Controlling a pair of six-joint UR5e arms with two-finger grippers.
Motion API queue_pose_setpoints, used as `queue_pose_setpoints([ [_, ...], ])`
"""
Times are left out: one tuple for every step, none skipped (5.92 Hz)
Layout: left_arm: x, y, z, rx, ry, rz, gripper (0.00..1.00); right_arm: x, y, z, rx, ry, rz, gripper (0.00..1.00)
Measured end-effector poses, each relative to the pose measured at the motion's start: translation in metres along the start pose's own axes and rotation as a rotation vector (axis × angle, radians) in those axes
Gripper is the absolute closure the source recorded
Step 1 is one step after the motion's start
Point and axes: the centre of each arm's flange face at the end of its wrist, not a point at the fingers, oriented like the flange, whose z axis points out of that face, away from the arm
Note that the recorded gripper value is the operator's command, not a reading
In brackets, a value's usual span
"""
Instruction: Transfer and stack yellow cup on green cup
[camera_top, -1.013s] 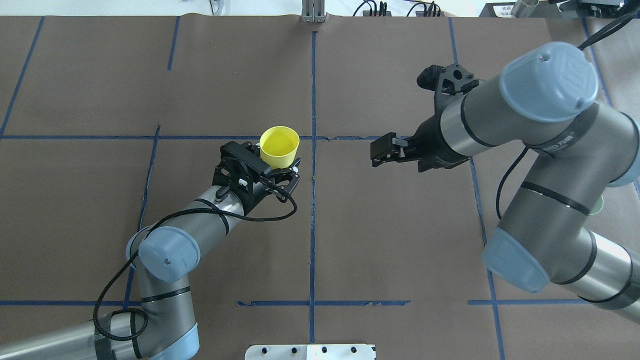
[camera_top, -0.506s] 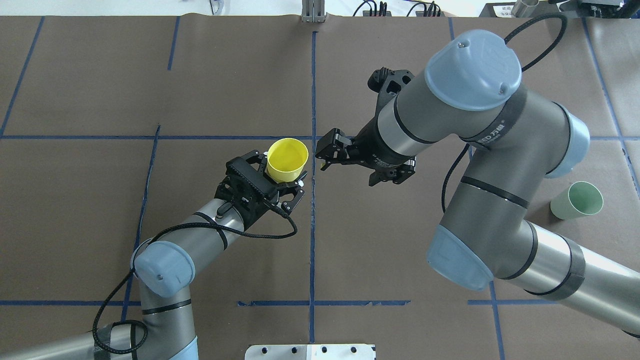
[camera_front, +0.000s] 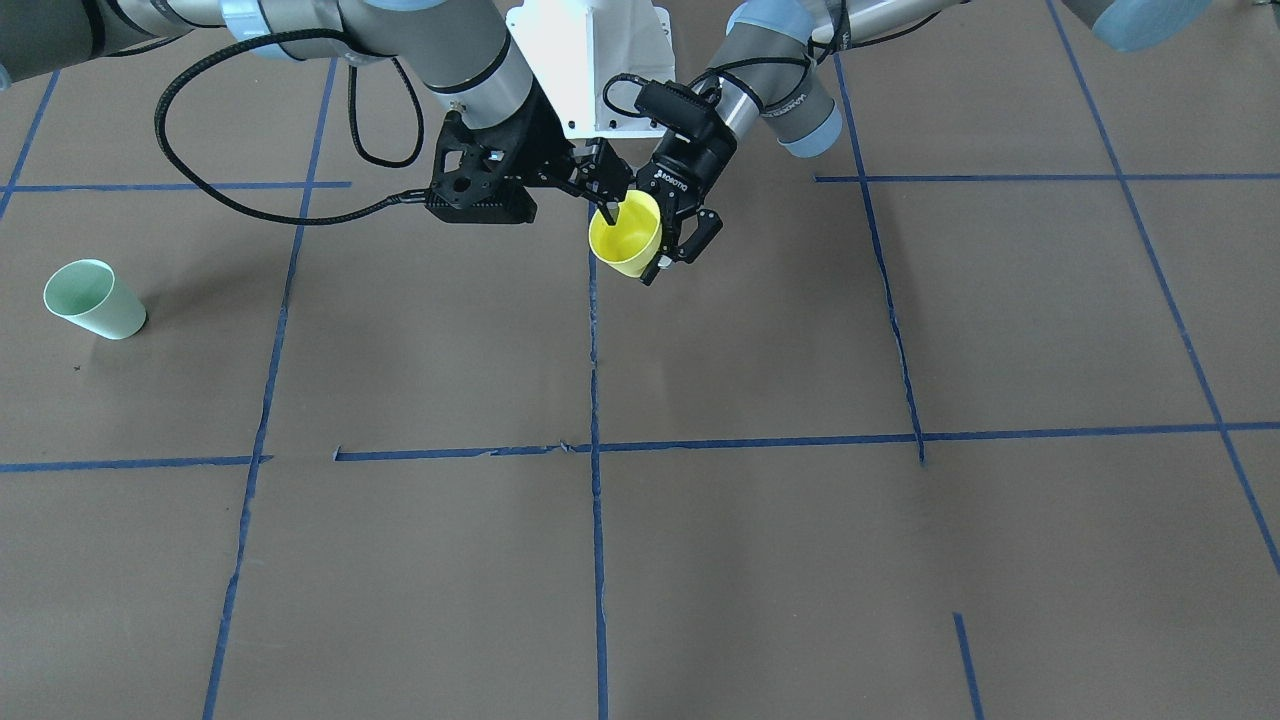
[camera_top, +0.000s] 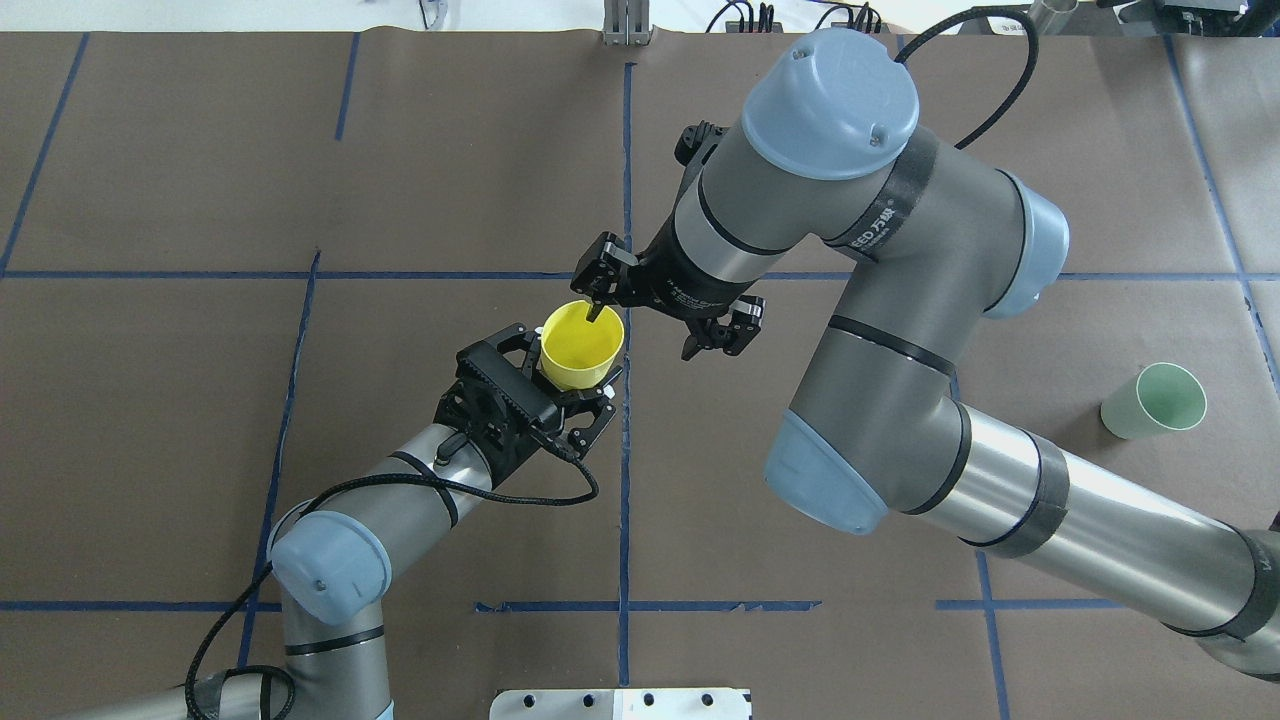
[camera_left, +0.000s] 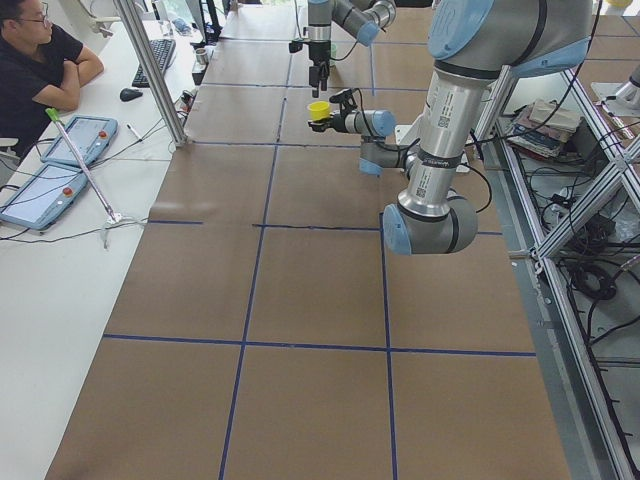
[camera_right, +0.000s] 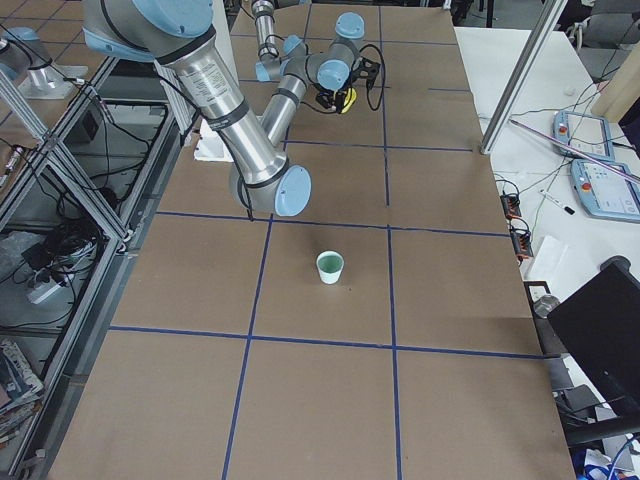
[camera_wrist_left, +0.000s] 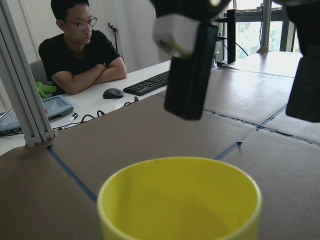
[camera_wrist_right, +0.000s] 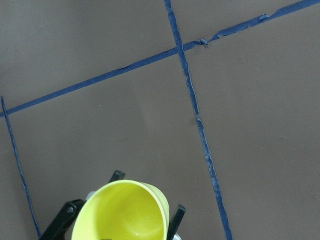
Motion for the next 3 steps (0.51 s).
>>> queue_pose_setpoints([
  [0.0021, -0.0008, -0.0004, 0.003, 0.001, -0.004, 0.76, -0.0006, 0.0012, 0.0026, -0.005, 0.001, 0.008, 0.01],
  [0.0035, -0.0031, -0.0004, 0.007, 0.002, -0.011, 0.76, -0.0009, 0.0060, 0.0062, -0.016, 0.003, 0.009, 0.01],
  [0.0047, -0.0052, -0.0002, 0.011, 0.003, -0.017, 0.76, -0.0014, 0.0112, 0.0102, -0.026, 0.005, 0.006, 0.02],
])
